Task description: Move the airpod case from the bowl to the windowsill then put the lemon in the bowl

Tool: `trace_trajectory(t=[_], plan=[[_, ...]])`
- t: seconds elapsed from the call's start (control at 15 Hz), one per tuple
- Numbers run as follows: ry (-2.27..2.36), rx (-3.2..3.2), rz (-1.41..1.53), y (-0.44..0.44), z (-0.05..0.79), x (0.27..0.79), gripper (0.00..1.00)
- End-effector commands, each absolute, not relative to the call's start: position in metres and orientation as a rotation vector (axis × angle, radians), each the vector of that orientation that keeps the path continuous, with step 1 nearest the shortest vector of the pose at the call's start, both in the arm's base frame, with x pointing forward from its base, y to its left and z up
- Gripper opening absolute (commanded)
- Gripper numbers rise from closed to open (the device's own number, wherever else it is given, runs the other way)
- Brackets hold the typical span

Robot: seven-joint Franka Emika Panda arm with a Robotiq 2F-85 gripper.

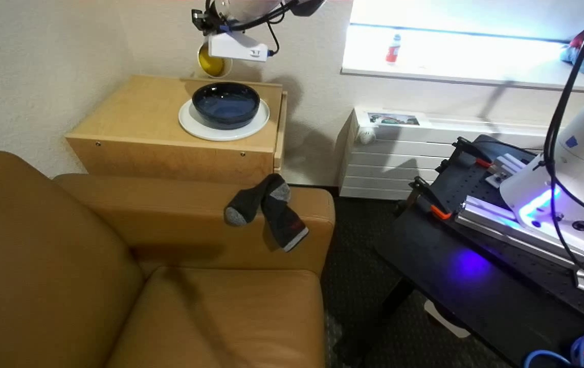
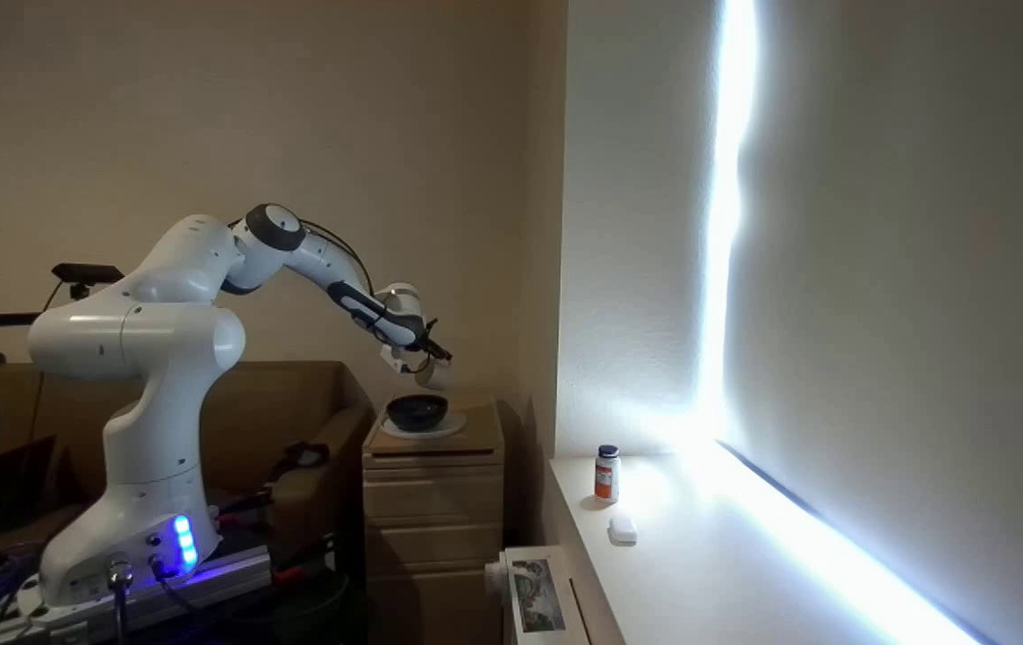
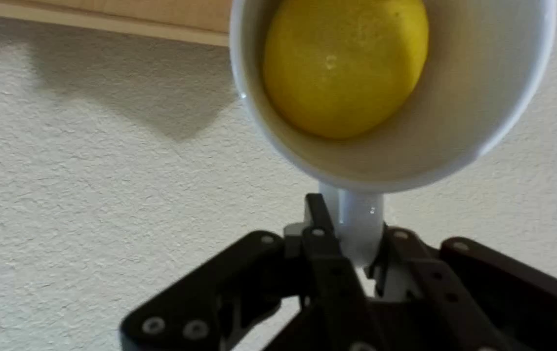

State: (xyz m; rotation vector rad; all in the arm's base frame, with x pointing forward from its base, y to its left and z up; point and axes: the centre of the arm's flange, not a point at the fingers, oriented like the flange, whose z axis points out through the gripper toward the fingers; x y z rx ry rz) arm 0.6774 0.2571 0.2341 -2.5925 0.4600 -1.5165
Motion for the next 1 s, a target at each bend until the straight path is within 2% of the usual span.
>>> trace_trajectory(t=[0.0, 0.47, 0.93], plan=[[0.379, -2.568, -1.762, 0.256, 0.210, 0.679, 0.05], [0.261, -2.500, -2.111, 0.285, 0.192, 0.666, 0.05], [0.272, -2.563, -2.202, 0.276, 0.167, 0.643, 0.05]])
